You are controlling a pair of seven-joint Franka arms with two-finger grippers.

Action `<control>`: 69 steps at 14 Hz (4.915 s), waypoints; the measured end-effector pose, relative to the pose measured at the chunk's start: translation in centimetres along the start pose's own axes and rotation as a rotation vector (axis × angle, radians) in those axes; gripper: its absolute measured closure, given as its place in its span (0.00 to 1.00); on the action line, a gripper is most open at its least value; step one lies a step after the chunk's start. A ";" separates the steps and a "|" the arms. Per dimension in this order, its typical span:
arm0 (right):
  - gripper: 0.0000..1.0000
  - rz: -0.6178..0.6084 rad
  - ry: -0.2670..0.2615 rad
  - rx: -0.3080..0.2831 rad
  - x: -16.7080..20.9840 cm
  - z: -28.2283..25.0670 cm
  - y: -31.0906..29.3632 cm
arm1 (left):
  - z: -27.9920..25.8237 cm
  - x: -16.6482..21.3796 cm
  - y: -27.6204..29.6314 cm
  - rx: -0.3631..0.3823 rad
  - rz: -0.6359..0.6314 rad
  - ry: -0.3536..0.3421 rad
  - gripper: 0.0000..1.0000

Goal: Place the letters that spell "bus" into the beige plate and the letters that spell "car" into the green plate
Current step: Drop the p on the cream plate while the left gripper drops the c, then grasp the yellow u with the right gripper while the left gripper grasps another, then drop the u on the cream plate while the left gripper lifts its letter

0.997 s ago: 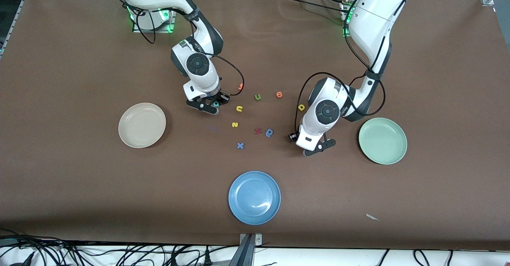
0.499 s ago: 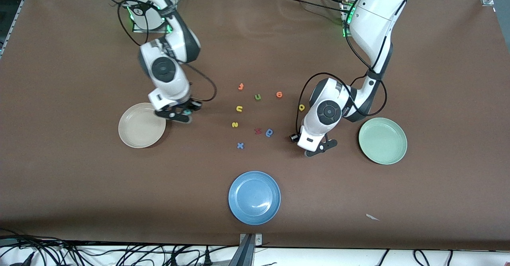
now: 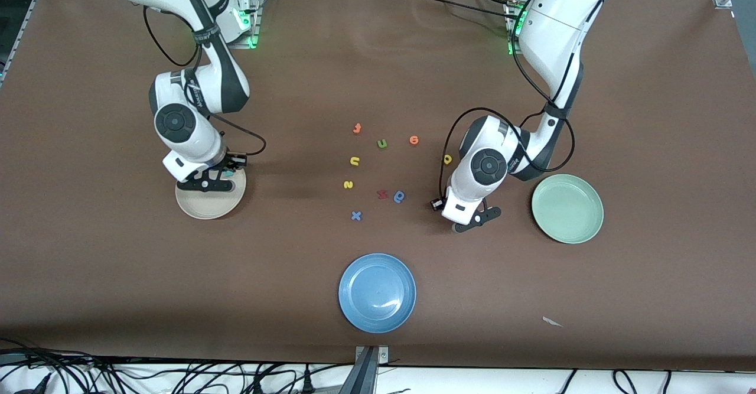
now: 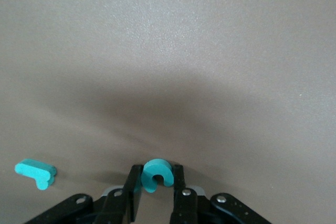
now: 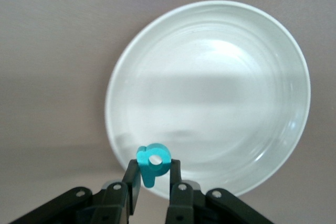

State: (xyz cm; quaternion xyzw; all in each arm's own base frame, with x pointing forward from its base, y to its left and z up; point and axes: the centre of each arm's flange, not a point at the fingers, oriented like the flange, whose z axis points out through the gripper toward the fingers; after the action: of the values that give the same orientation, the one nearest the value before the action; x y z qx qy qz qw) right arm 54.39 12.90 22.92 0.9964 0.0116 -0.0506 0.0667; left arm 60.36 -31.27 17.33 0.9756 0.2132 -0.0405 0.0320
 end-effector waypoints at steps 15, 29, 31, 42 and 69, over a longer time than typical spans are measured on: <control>0.00 0.154 -0.017 0.133 1.4 -5.8 -10.0 | -11.9 14.3 -21.4 0.112 0.202 -0.106 0.72; 0.35 0.258 0.101 0.198 1.1 -0.4 -30.0 | -10.9 10.5 -23.5 0.100 0.279 -0.011 0.01; 0.35 0.255 0.108 0.201 0.9 0.2 -30.4 | -10.3 8.1 -20.0 0.089 0.252 -0.030 0.00; 0.73 0.254 0.117 0.187 1.4 0.5 -30.2 | -1.4 -10.1 -5.1 0.015 0.024 -0.021 0.01; 0.00 -0.084 -0.050 0.073 4.2 -1.2 1.4 | 1.0 -11.6 -4.3 0.047 -0.049 -0.033 0.69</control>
State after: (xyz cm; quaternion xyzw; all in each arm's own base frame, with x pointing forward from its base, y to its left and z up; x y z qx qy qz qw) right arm 58.71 11.71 23.87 0.9952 0.0501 -0.0788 0.0284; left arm 47.97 -32.22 17.22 0.9699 0.2352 -0.0624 0.0114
